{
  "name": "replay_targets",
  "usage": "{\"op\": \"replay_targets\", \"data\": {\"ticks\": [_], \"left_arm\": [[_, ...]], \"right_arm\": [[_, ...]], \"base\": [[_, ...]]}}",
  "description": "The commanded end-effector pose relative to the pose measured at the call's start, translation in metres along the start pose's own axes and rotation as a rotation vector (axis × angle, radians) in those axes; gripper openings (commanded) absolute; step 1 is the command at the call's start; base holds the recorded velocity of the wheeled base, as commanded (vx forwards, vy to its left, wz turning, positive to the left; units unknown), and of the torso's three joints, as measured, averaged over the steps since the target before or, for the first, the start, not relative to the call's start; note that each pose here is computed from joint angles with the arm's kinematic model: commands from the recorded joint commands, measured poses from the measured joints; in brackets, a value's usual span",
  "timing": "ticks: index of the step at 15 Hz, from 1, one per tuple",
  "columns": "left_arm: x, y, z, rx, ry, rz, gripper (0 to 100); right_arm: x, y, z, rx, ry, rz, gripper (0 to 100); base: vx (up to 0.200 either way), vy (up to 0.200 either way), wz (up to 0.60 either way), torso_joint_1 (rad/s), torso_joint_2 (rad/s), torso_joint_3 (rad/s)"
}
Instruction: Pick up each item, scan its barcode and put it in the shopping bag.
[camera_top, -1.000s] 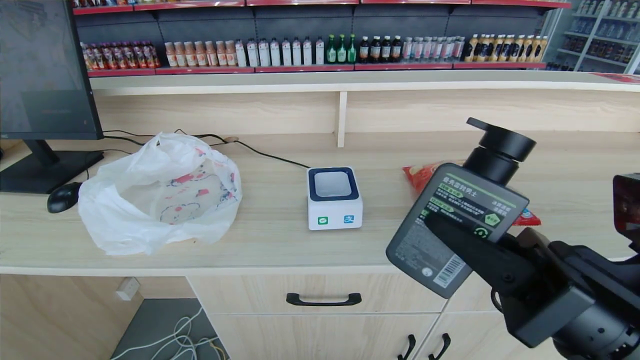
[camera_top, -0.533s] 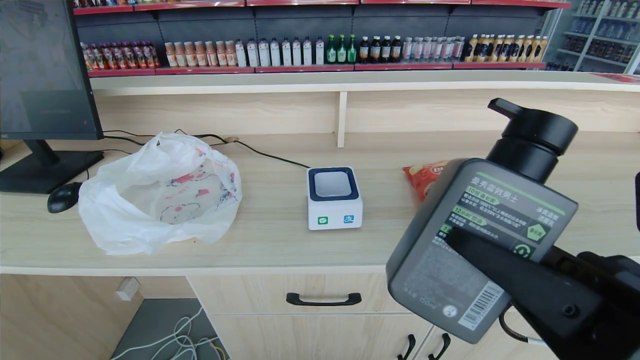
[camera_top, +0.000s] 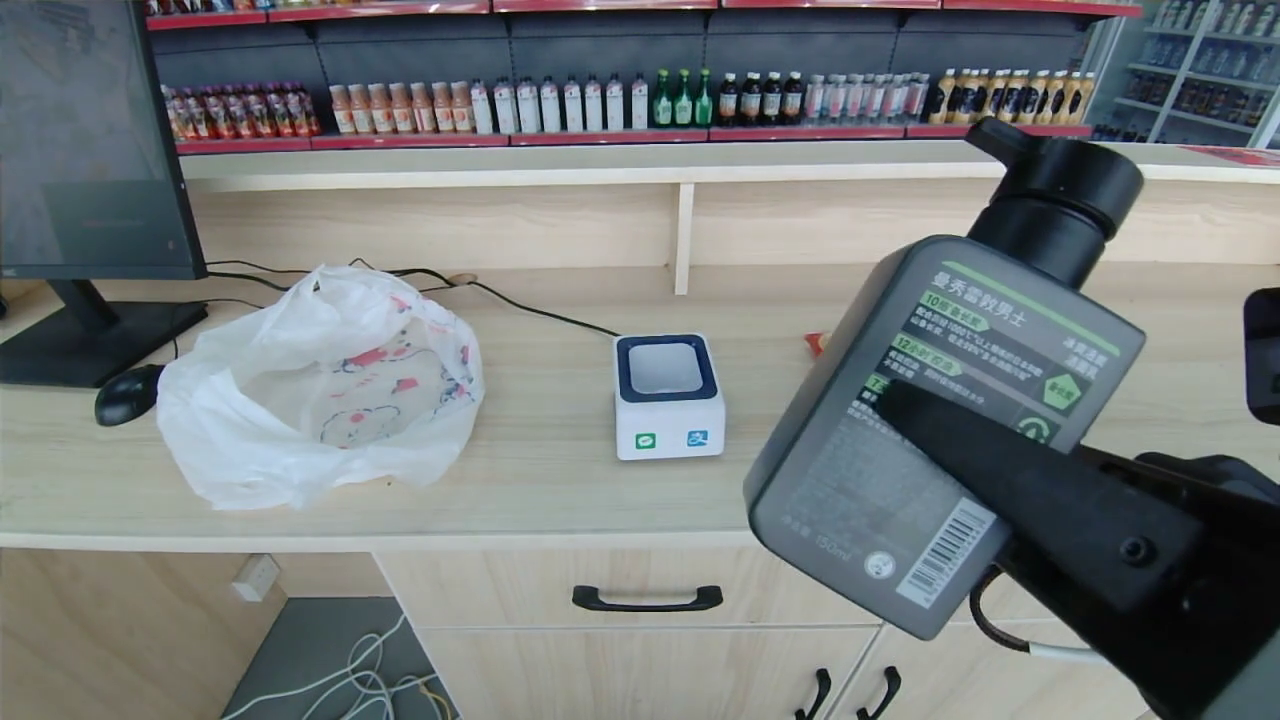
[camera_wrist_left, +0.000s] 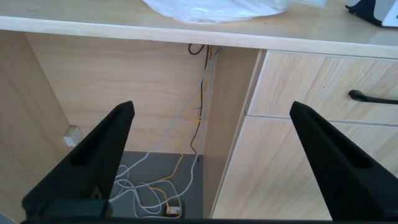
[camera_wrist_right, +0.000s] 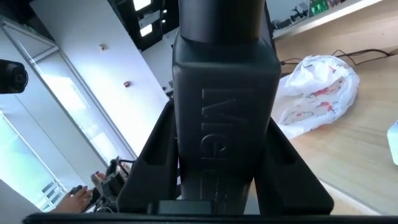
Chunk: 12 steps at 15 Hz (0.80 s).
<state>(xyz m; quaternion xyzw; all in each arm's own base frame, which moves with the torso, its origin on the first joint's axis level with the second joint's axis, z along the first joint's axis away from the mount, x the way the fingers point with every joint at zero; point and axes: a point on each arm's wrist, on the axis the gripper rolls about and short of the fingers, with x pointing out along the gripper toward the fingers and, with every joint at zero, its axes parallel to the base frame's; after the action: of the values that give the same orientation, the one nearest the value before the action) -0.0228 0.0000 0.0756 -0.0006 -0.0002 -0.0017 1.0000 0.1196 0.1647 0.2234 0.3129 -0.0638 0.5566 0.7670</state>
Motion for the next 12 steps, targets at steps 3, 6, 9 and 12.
{"op": "replay_targets", "data": {"ticks": [3, 6, 9, 12], "left_arm": [[0.000, 0.000, 0.000, 0.000, -0.001, 0.000, 100], [0.000, 0.000, 0.000, 0.000, -0.001, 0.000, 100], [0.000, 0.000, 0.000, 0.000, -0.001, 0.000, 100], [0.000, 0.000, 0.000, 0.000, -0.001, 0.000, 100]], "right_arm": [[0.016, 0.008, -0.011, 0.029, 0.026, 0.058, 0], [0.023, 0.014, -0.011, 0.037, 0.019, 0.090, 0], [0.027, 0.014, -0.011, 0.038, 0.016, 0.095, 0], [0.028, 0.018, -0.011, 0.044, 0.015, 0.113, 0]], "base": [[0.000, 0.000, 0.00, 0.000, 0.00, 0.000], [0.000, 0.000, 0.00, 0.000, 0.00, 0.000], [0.000, 0.000, 0.00, 0.000, 0.00, 0.000], [0.000, 0.000, 0.00, 0.000, 0.00, 0.000]]}}
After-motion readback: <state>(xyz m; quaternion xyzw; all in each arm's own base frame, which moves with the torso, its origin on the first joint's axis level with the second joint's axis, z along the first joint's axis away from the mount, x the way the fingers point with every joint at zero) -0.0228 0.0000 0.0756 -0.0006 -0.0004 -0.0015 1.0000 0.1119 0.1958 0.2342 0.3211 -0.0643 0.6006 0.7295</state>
